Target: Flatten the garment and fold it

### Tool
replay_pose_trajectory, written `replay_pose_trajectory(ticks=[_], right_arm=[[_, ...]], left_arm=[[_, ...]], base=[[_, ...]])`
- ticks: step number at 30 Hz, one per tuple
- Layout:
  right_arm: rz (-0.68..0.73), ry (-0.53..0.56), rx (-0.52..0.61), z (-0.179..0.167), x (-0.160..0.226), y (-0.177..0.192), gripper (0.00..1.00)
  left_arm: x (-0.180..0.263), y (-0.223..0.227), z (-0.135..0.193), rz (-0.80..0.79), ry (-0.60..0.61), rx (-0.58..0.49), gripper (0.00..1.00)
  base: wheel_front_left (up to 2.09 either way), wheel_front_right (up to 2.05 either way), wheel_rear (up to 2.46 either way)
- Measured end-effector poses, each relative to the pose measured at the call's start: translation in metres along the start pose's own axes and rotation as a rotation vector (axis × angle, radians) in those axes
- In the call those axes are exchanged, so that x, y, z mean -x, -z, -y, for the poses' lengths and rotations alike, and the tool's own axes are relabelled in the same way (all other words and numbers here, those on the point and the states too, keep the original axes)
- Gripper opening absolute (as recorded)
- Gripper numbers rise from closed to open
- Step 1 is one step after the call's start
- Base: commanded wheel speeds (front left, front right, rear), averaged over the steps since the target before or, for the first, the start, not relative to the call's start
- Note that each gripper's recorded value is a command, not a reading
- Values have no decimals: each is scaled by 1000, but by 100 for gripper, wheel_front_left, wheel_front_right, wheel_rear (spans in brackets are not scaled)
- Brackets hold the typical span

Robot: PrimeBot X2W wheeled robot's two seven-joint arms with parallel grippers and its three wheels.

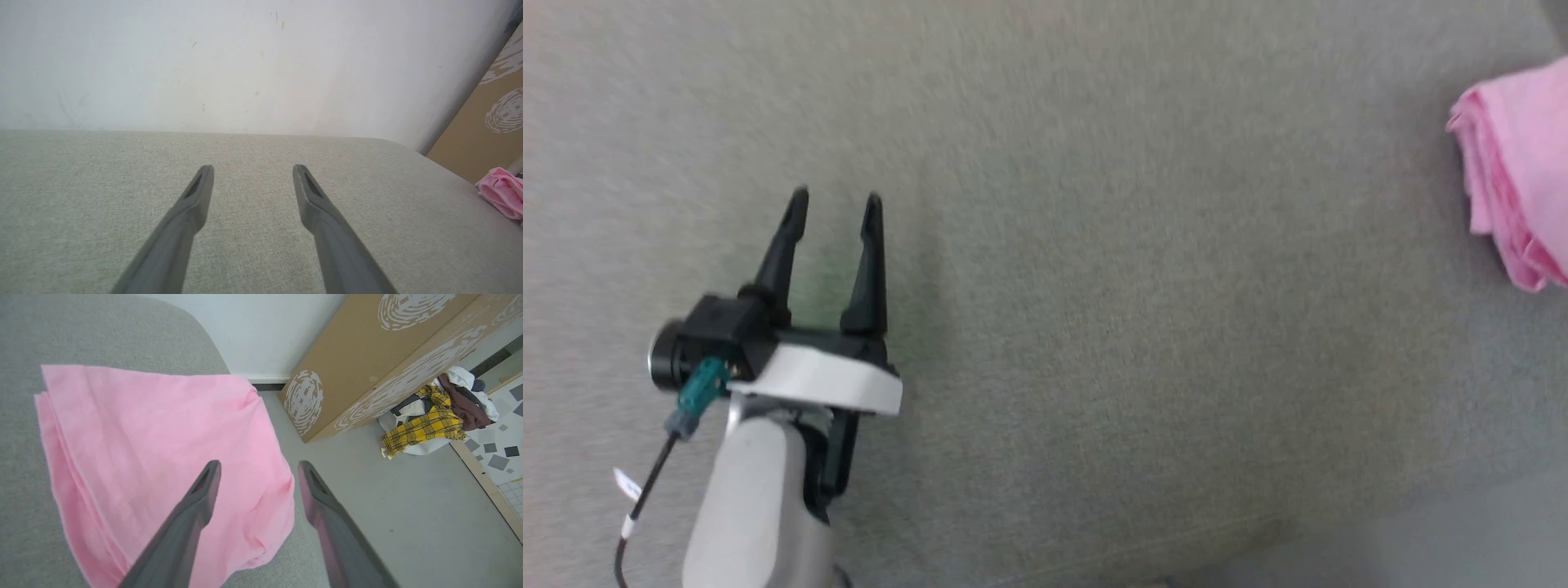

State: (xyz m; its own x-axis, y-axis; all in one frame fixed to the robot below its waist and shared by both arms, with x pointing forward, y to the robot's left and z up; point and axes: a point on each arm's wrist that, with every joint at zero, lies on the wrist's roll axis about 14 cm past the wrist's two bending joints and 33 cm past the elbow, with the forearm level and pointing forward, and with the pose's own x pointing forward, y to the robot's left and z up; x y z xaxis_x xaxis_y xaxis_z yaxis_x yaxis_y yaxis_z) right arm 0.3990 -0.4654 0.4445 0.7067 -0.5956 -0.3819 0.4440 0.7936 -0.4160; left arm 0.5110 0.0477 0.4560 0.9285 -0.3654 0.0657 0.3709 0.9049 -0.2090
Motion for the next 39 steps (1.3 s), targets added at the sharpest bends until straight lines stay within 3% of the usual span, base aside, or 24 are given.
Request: replay_pose_trajectory(ticks=[7, 8, 18, 28, 39], right_arm=[[317, -111, -221, -35, 46, -45, 100], [419, -188, -284, -57, 74, -59, 100], [676, -463, -333, -124, 166, -111, 100], [720, -638, -350, -167, 223, -117, 100], [682, -677, -355, -178, 237, -96, 100]], left_arm=[[39, -36, -9, 35, -74, -23, 100], [56, -48, -15, 46, -107, -41, 100], [115, -80, -43, 96, -235, -83, 100], [163, -101, -58, 144, -327, -112, 100], [185, -101, -55, 144, -353, -133, 100]], base=[[0, 0, 0], [0, 0, 0], [0, 0, 0], [0, 0, 0], [0, 0, 0]])
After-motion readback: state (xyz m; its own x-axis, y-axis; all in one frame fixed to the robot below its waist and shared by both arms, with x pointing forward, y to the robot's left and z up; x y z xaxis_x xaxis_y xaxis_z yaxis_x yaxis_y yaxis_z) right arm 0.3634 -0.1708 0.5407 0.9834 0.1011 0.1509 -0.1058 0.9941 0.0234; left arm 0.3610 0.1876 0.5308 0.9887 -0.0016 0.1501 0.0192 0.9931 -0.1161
